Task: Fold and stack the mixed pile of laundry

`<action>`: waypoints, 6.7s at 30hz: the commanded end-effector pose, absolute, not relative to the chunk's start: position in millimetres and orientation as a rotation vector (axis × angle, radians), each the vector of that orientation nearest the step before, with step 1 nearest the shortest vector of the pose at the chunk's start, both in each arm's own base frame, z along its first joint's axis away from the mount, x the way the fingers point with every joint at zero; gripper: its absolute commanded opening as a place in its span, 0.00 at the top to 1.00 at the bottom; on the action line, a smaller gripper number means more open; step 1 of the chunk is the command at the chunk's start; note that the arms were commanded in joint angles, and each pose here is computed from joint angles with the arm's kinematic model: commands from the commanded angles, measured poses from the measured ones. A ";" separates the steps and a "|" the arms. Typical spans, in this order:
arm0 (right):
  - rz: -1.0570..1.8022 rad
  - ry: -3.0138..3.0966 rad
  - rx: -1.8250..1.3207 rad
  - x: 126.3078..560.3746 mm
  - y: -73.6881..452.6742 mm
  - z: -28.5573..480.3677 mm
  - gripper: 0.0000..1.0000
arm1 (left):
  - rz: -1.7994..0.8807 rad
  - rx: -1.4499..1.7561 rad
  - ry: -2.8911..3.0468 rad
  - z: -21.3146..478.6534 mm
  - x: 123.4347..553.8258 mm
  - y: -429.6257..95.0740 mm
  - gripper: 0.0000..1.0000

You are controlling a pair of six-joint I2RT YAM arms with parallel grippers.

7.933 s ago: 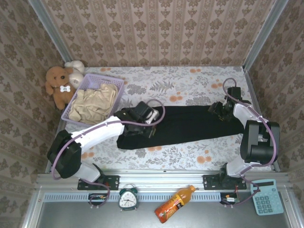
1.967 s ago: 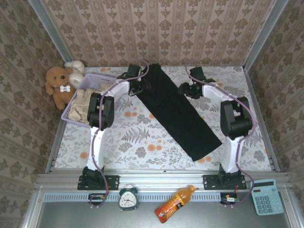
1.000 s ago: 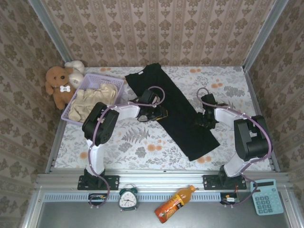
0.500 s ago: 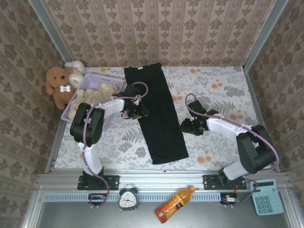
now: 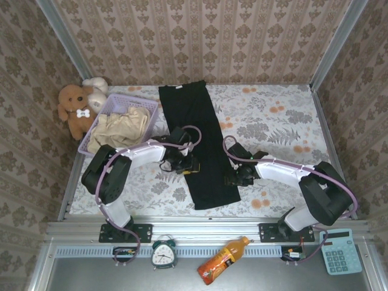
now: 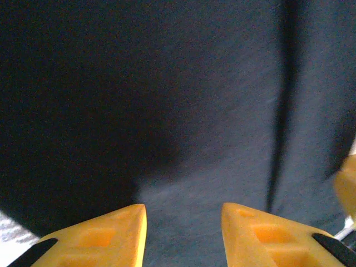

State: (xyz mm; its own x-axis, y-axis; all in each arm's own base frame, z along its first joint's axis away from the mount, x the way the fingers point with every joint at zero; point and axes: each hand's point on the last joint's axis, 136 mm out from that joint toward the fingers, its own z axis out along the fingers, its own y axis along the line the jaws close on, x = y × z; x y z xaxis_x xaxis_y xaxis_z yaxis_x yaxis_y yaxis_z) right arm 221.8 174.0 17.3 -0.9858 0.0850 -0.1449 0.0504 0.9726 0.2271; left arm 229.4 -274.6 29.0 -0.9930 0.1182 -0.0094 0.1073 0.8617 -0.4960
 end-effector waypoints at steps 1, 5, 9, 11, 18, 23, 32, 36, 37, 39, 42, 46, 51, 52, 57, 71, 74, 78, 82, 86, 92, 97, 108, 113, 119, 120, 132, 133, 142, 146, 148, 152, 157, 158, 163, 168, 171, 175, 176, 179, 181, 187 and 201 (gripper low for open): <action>0.230 2.981 0.156 220.1 162.4 7.0 0.75 | 0.798 -0.123 -2.990 21.1 223.4 -274.7 0.59; 0.209 2.991 0.158 218.7 160.1 4.4 0.94 | 0.728 -0.123 -3.003 8.8 218.5 -265.4 0.59; 0.200 2.978 0.165 219.7 157.3 11.6 1.00 | 0.634 -0.115 -2.996 -7.1 210.8 -251.9 0.59; 0.177 2.971 0.179 218.9 151.9 20.9 1.00 | 0.609 -0.114 -2.989 -11.9 207.5 -247.8 0.59; 0.244 2.938 0.260 214.4 138.9 41.1 1.00 | 0.542 -0.137 -3.006 -13.5 209.1 -238.0 0.59; 0.329 2.945 0.350 213.9 134.3 34.2 1.00 | 0.508 -0.156 -3.015 -12.8 208.9 -233.2 0.60; 0.370 2.987 0.327 222.1 137.8 23.6 0.84 | 0.523 -0.157 -3.023 -8.1 211.3 -235.6 0.60; 0.352 2.988 0.309 217.7 136.6 24.0 0.71 | 0.556 -0.172 -3.025 7.3 213.8 -240.2 0.57; 0.370 2.969 0.303 215.3 137.1 30.6 0.68 | 0.568 -0.177 -3.029 14.2 214.1 -241.2 0.56; 0.377 2.980 0.289 205.3 138.0 30.4 0.65 | 0.596 -0.187 -3.035 27.7 213.9 -242.6 0.55; 0.413 2.987 0.279 193.9 142.6 29.4 0.65 | 0.645 -0.204 -3.030 42.7 207.2 -246.3 0.55; 0.472 2.993 0.261 187.3 156.6 22.6 0.66 | 0.662 -0.262 -3.006 43.5 191.7 -258.0 0.55; 0.420 3.000 0.219 186.4 163.8 15.8 0.70 | 0.663 -0.247 -2.988 27.6 183.2 -265.7 0.55; 0.417 3.001 0.225 186.5 164.1 13.2 0.73 | 0.665 -0.241 -2.986 24.4 182.5 -266.4 0.55; 0.310 3.010 0.248 185.8 151.4 11.0 0.99 | 0.539 -0.241 -2.983 3.9 175.6 -249.1 0.56; 0.245 3.053 0.323 173.8 130.3 11.9 0.94 | 0.401 -0.224 -2.976 -12.3 171.9 -219.4 0.58; 0.109 3.075 0.325 173.0 117.3 6.2 0.91 | 0.403 -0.229 -2.981 -8.9 172.2 -219.5 0.58; 0.036 3.087 0.288 173.3 110.7 9.6 0.77 | 0.403 -0.227 -2.995 -3.8 173.0 -218.0 0.58; 0.197 2.985 0.245 194.0 129.5 41.2 0.59 | 0.468 -0.231 -3.020 15.4 181.9 -227.6 0.58; 0.434 2.765 0.145 237.7 162.8 83.9 0.47 | 0.615 -0.250 -3.132 64.1 217.6 -244.1 0.55; 0.576 2.553 -0.031 316.5 213.2 115.7 0.42 | 0.922 -0.174 -3.393 137.8 330.7 -253.3 0.54; 0.638 2.503 -0.122 369.7 240.2 109.4 0.40 | 1.039 -0.130 -3.538 161.1 416.3 -255.8 0.56; 0.822 2.501 -0.206 444.3 275.9 65.2 0.40 | 1.074 0.086 -3.487 78.0 521.6 -253.9 0.60; 0.942 2.511 -0.270 427.1 295.9 57.7 0.41 | 0.963 0.155 -3.452 41.8 530.6 -244.0 0.60; 1.195 2.512 -0.411 343.9 333.5 93.6 0.43 | 0.937 0.214 -3.416 29.2 531.0 -235.8 0.60; 1.203 2.537 -0.423 328.1 334.4 92.6 0.43 | 0.930 0.211 -3.418 29.2 531.2 -234.6 0.60; 0.737 2.609 -0.269 332.4 264.9 80.7 0.40 | 0.926 0.217 -3.420 38.6 532.2 -228.6 0.60; 0.678 2.616 -0.257 337.7 258.8 74.4 0.40 | 0.920 0.216 -3.420 36.9 531.6 -228.2 0.60; 0.857 2.663 -0.364 314.3 296.7 43.4 0.39 | 0.901 0.223 -3.396 25.0 528.3 -227.0 0.60; 1.047 2.625 -0.447 275.4 335.8 78.1 0.40 | 0.896 0.234 -3.387 22.1 528.0 -223.6 0.60; 1.111 2.584 -0.509 252.6 353.1 101.6 0.38 | 0.891 0.238 -3.385 21.5 528.0 -222.3 0.60; 1.083 2.595 -0.505 234.0 349.4 114.6 0.37 | 0.892 0.241 -3.389 23.1 529.6 -219.7 0.60; 0.783 2.688 -0.313 258.3 289.3 89.1 0.36 | 0.916 0.238 -3.380 29.3 528.0 -221.8 0.60; 0.725 2.701 -0.256 263.7 275.7 83.5 0.36 | 0.922 0.233 -3.376 31.4 526.9 -222.4 0.60; 0.516 2.753 -0.095 274.1 226.1 58.7 0.36 | 0.979 0.177 -3.374 63.3 519.3 -226.2 0.59; 0.590 2.793 -0.035 267.1 224.9 42.9 0.42 | 1.046 0.077 -3.418 108.6 498.2 -235.7 0.58; 0.593 2.829 -0.002 264.6 226.4 29.7 0.64 | 1.086 0.008 -3.400 118.4 475.9 -254.3 0.57; 0.475 2.885 0.060 263.6 214.5 8.4 0.80 | 1.187 -0.040 -3.344 108.6 454.0 -290.2 0.57; 0.439 2.902 0.086 261.8 209.4 4.0 0.80 | 1.180 -0.025 -3.332 100.1 453.6 -293.7 0.57; 0.383 2.934 0.138 250.9 197.7 -2.4 0.80 | 1.152 -0.083 -3.287 75.7 445.2 -320.5 0.58; 0.388 2.934 0.168 244.0 192.9 -1.9 0.78 | 1.117 -0.087 -3.277 58.3 446.4 -328.3 0.58; 0.458 2.948 0.243 221.2 186.9 -3.9 0.75 | 0.993 -0.110 -3.292 23.1 455.3 -341.4 0.58; 0.456 2.928 0.339 203.6 183.2 -8.1 0.71 | 1.158 -0.356 -3.150 15.6 449.9 -442.4 0.59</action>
